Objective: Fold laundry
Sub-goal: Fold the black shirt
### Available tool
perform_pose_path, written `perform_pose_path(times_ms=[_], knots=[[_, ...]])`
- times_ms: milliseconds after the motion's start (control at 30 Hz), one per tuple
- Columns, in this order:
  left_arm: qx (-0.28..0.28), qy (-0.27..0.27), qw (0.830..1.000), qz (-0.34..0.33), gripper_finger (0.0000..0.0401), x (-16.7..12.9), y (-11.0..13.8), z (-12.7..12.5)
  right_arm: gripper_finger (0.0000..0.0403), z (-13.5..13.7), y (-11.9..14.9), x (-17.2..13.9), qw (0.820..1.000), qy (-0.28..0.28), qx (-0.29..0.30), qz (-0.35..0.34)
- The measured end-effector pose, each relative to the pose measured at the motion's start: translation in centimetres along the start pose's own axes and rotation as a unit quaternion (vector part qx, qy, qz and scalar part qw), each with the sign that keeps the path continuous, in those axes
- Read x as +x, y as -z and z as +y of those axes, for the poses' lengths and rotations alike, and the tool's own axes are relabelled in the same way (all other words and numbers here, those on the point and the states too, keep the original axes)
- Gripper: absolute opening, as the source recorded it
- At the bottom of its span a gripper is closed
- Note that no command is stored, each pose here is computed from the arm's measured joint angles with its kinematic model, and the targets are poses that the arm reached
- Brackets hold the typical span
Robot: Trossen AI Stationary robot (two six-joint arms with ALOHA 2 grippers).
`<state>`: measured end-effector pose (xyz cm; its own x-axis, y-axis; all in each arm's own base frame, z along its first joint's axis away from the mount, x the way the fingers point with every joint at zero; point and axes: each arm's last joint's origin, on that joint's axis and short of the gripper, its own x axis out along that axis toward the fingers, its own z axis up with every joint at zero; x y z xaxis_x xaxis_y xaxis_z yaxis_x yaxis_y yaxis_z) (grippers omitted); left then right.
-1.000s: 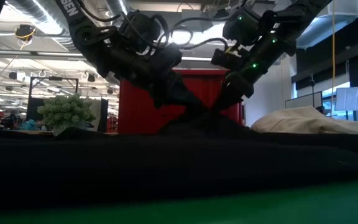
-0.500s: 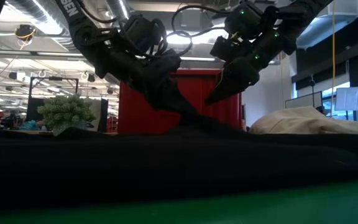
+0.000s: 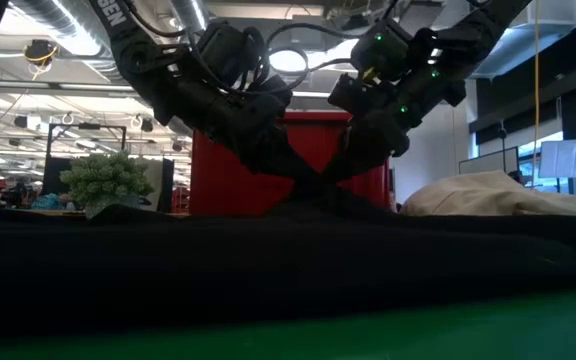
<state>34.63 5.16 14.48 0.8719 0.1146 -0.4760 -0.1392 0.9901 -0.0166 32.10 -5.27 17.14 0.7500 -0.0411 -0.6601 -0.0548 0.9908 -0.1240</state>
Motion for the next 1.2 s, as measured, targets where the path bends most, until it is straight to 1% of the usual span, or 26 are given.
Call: perform_pose_path(times_ms=[67, 133, 200, 367, 400, 533, 633, 733, 800, 900, 1000, 1200], knots=[[0.005, 0.001, 1.000, 0.000, 0.0000, 0.0, 0.0, -0.1, 0.0209, 0.0, 0.0, 0.0, 1.000, 0.009, -0.006, 0.003], [0.010, 0.002, 1.000, 0.000, 0.0000, 0.0, 0.0, -0.1, 0.0185, 0.0, 0.1, 0.0, 1.000, 0.008, -0.013, 0.008], [0.010, 0.002, 1.000, 0.000, 0.0000, 0.0, 0.0, -0.1, 0.0146, 0.0, 0.1, 0.0, 1.000, 0.007, -0.014, 0.008], [0.010, 0.002, 1.000, 0.000, 0.0000, 0.0, 0.0, -0.1, 0.0023, 0.1, 0.1, 0.0, 1.000, -0.012, -0.024, 0.003], [0.010, 0.002, 1.000, 0.000, 0.0000, 0.0, 0.0, -0.1, 0.0013, 0.1, 0.1, 0.0, 1.000, -0.015, -0.025, 0.002], [0.002, -0.004, 1.000, 0.001, 0.0001, 0.0, 0.0, 0.0, 0.0017, 0.1, 0.1, 0.0, 1.000, -0.012, -0.025, 0.004], [-0.022, -0.015, 0.999, 0.017, 0.0016, 0.0, 0.3, 0.2, 0.0006, 0.1, 0.2, -0.1, 1.000, -0.009, -0.024, 0.011], [-0.050, -0.026, 0.997, 0.053, 0.0038, -0.1, 1.0, 0.7, 0.0009, 0.0, 0.2, -0.4, 1.000, 0.004, -0.024, 0.020], [-0.058, -0.038, 0.994, 0.081, 0.0053, -0.2, 1.6, 1.1, 0.0008, 0.0, 0.1, -0.8, 0.999, 0.012, -0.024, 0.020], [-0.063, -0.075, 0.989, 0.109, 0.0069, -0.3, 2.1, 1.4, 0.0004, 0.0, 0.0, -1.1, 0.999, 0.013, -0.024, 0.022], [-0.061, -0.095, 0.988, 0.108, 0.0077, -0.3, 2.1, 1.5, 0.0006, -0.1, -0.2, -1.2, 0.999, 0.015, -0.025, 0.014], [-0.061, -0.097, 0.989, 0.089, 0.0079, -0.3, 1.8, 1.5, 0.0003, 0.0, -0.1, -1.2, 1.000, 0.014, -0.016, 0.016]])
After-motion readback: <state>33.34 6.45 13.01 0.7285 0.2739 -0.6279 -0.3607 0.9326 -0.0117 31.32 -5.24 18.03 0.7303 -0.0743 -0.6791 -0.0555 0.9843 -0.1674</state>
